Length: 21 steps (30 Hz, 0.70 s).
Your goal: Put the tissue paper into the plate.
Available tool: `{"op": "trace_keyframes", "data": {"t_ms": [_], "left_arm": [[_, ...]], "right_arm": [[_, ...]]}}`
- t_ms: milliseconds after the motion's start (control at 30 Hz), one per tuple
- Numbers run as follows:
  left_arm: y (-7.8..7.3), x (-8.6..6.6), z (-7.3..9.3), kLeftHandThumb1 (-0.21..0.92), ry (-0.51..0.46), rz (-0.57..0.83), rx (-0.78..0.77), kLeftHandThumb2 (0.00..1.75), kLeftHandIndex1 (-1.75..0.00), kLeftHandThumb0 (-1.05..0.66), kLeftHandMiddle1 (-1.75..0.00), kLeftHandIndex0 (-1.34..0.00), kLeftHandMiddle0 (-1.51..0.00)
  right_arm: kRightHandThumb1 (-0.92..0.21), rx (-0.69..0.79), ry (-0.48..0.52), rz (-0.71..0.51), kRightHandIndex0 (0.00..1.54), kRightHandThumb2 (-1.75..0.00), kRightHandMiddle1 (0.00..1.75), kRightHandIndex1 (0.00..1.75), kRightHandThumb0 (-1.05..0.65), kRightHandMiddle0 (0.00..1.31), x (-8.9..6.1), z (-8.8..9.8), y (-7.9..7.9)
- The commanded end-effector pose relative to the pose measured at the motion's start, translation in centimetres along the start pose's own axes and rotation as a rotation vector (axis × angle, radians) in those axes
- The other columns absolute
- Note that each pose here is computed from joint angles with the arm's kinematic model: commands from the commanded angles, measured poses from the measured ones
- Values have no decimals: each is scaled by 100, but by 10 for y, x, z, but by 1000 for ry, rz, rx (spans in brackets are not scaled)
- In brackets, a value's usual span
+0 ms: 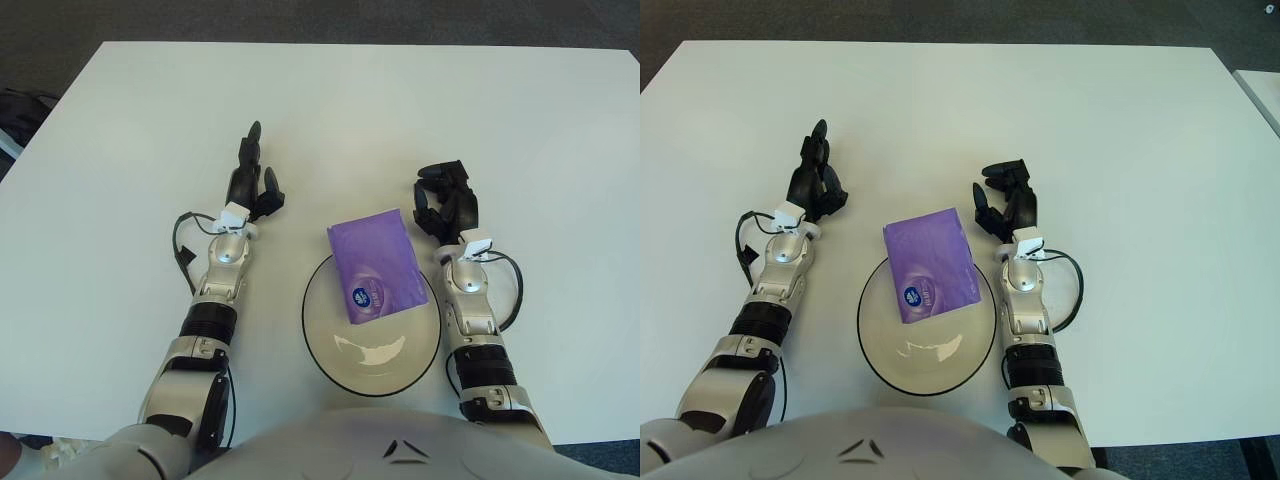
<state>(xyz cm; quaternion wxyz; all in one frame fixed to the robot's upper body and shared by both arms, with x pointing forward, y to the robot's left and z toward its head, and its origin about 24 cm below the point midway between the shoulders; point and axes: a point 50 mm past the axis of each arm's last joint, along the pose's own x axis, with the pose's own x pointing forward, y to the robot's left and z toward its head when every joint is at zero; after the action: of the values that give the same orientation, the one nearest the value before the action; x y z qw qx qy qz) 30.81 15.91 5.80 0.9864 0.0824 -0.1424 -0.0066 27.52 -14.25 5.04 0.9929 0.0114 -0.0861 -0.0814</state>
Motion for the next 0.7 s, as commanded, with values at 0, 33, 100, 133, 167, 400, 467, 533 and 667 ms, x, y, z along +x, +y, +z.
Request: {"op": "trace_keyframes", "data": {"t_ms": [0,33,100,133,167,400,467,533,667], "left_arm": [[0,-26,-31,92,153,0,22,100,-25,-83,-1,0,-9],[0,-26,-31,92,152,0,24,100,-25,-83,-1,0,-9],[0,-26,-31,92,150,2,28,100,-26,-83,0,0,-9],[-1,-26,-31,92,149,2,30,100,-26,-83,0,0,-9],[-1,-26,-31,92,149,3,32,100,-26,-83,0,0,-9],[-2,-29,-32,92,147,5,44,100,-26,-83,0,0,-8],[-2,-30,-32,92,148,4,44,100,-25,-83,0,0,-8],[-2,-30,-32,92,149,1,45,100,-25,-82,0,0,-8],[-2,-31,-32,92,149,-3,47,100,-24,-82,0,0,-8]], "right_arm": [[-79,-26,223,-28,48,-57,155,149,-1,25,-25,-39,-11],[-79,-25,223,-28,48,-58,155,149,-1,26,-25,-39,-11],[-78,-24,223,-28,49,-58,154,149,-1,26,-25,-39,-11],[-78,-24,223,-29,49,-58,154,149,-1,26,-25,-39,-12],[-78,-24,223,-29,49,-58,154,149,-1,26,-26,-39,-12],[-79,-21,219,-27,48,-57,156,148,-1,25,-26,-38,-11],[-79,-22,213,-27,48,-57,156,148,-1,25,-26,-38,-12],[-79,-23,206,-25,48,-56,157,148,-1,24,-26,-37,-11],[-88,-22,183,-20,38,-48,165,148,-1,20,-26,-36,-10]]}}
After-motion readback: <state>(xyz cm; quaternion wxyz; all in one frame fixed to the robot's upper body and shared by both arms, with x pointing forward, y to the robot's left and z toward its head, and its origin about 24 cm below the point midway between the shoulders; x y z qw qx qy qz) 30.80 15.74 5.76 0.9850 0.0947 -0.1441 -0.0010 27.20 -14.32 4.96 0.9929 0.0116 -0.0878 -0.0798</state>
